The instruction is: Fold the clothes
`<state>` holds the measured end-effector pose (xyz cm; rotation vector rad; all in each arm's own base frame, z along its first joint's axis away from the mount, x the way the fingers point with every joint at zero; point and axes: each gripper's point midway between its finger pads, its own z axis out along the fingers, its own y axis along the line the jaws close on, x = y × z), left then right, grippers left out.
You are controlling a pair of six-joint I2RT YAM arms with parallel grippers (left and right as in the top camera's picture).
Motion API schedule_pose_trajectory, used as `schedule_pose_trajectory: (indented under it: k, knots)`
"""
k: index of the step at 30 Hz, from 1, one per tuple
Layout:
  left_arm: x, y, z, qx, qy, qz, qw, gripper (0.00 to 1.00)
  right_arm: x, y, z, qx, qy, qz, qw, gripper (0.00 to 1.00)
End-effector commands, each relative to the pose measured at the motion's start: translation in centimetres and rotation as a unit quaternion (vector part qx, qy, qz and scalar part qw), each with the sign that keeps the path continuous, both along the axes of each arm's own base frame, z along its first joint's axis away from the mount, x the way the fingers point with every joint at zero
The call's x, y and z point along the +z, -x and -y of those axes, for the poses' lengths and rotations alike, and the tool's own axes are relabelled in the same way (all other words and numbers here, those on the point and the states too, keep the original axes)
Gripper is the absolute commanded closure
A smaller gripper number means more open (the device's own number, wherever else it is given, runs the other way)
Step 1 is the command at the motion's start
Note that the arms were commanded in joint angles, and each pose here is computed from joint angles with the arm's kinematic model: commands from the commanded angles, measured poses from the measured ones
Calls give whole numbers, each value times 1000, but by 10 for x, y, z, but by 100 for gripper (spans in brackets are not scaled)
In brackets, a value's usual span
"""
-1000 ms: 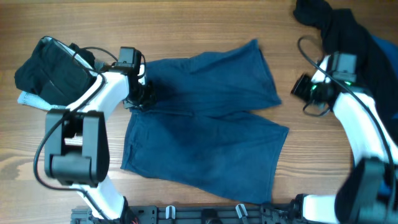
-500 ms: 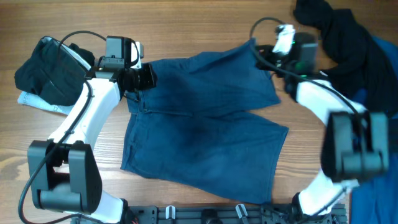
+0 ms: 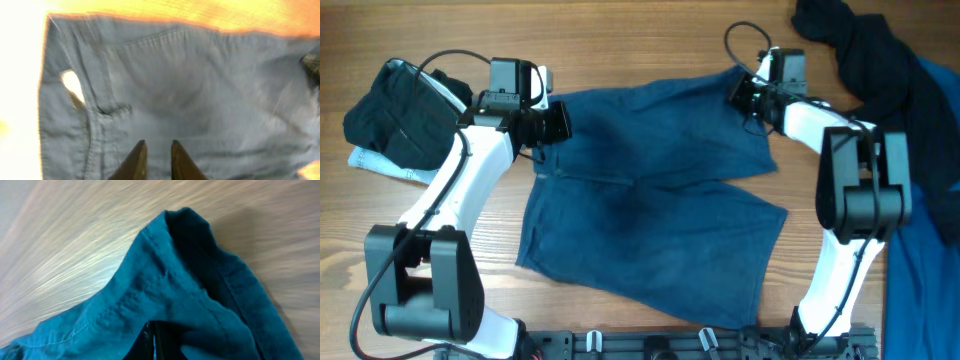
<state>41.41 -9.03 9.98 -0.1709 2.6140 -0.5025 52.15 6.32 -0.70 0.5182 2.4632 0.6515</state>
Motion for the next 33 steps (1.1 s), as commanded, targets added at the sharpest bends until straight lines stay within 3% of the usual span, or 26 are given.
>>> schedule_pose_trajectory:
  k: [1, 8, 10, 11, 15, 21, 29, 33]
  knots:
    - [-3, -13, 28, -37, 35, 25, 998, 77, -77, 53, 62, -41, 124, -112, 985, 96]
    - [-65, -33, 36, -21, -4, 9, 1000, 80, -57, 57, 55, 16, 142, -104, 984, 96]
    - [-86, -34, 34, -17, -8, -4, 1000, 92, -50, 60, 55, 23, 145, -105, 984, 96]
    - [-97, -33, 30, -5, -13, -18, 1000, 96, -46, 62, 55, 23, 147, -107, 983, 96]
    - [-126, -18, -35, 113, -112, -76, 984, 96, -38, 71, 74, 2, 172, -127, 977, 96]
    - [-106, -33, -75, 166, -84, -56, 981, 96, -43, 90, 94, -18, 195, -170, 966, 95]
    - [-64, -53, -77, 133, -15, -30, 991, 95, -36, 94, 86, -6, 174, -174, 969, 96]
    - [-2, -58, -66, 95, 8, 21, 995, 91, 15, 74, 56, 73, 126, -83, 986, 95]
